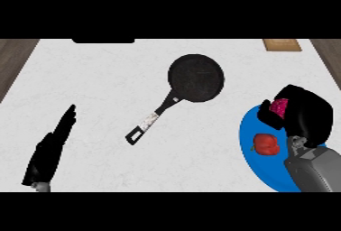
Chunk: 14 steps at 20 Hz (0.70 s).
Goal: Pick the cupcake from the plate and place it in the pan
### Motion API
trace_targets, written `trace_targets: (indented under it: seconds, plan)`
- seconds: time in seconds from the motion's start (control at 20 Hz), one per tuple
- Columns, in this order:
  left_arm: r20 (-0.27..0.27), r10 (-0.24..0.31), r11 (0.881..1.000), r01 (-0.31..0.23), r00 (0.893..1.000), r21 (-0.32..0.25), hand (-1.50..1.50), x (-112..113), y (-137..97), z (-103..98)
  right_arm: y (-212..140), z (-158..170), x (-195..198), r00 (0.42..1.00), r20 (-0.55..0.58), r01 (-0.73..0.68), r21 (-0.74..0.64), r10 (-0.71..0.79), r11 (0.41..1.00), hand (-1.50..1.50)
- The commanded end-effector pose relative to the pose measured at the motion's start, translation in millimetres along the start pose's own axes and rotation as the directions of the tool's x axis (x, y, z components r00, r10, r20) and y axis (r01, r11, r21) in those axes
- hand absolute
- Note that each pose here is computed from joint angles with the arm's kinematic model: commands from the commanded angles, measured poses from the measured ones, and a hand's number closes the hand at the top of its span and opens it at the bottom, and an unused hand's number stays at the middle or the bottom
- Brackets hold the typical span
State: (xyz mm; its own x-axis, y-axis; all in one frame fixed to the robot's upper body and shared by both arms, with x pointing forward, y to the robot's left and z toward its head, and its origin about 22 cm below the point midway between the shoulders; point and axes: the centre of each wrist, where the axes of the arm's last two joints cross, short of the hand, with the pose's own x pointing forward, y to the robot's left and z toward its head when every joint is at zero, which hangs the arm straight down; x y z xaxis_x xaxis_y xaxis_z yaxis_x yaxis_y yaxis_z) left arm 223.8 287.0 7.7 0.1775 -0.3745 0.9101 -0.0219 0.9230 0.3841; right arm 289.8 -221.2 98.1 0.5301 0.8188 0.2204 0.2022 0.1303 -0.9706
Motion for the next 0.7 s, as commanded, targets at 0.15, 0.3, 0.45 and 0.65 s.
trace_targets:
  seconds: [0.15, 0.3, 0.45, 0.65]
  plan:
    - [0.005, 0.012, 1.000, -0.012, 1.000, -0.007, 0.00, 6.0, -7.0, -5.4, -27.3, -3.3, 59.8, 0.988, 0.108, 0.124, -0.134, -0.110, 0.983, 1.50]
    - [0.018, 0.000, 1.000, 0.000, 1.000, -0.013, 0.00, 2.3, 1.3, 2.6, -29.9, -22.0, 74.7, 0.970, 0.124, 0.218, -0.083, -0.207, 0.972, 1.50]
    - [0.000, -0.009, 1.000, 0.009, 1.000, -0.027, 0.00, 9.1, -6.5, 1.2, -20.0, -35.7, 112.3, 0.962, 0.149, 0.239, -0.048, -0.229, 0.970, 1.50]
    - [0.019, 0.000, 0.999, 0.001, 1.000, -0.039, 0.00, -2.7, -18.6, -10.1, 8.8, -65.4, 124.3, 0.949, 0.105, 0.301, -0.005, -0.298, 0.954, 1.50]
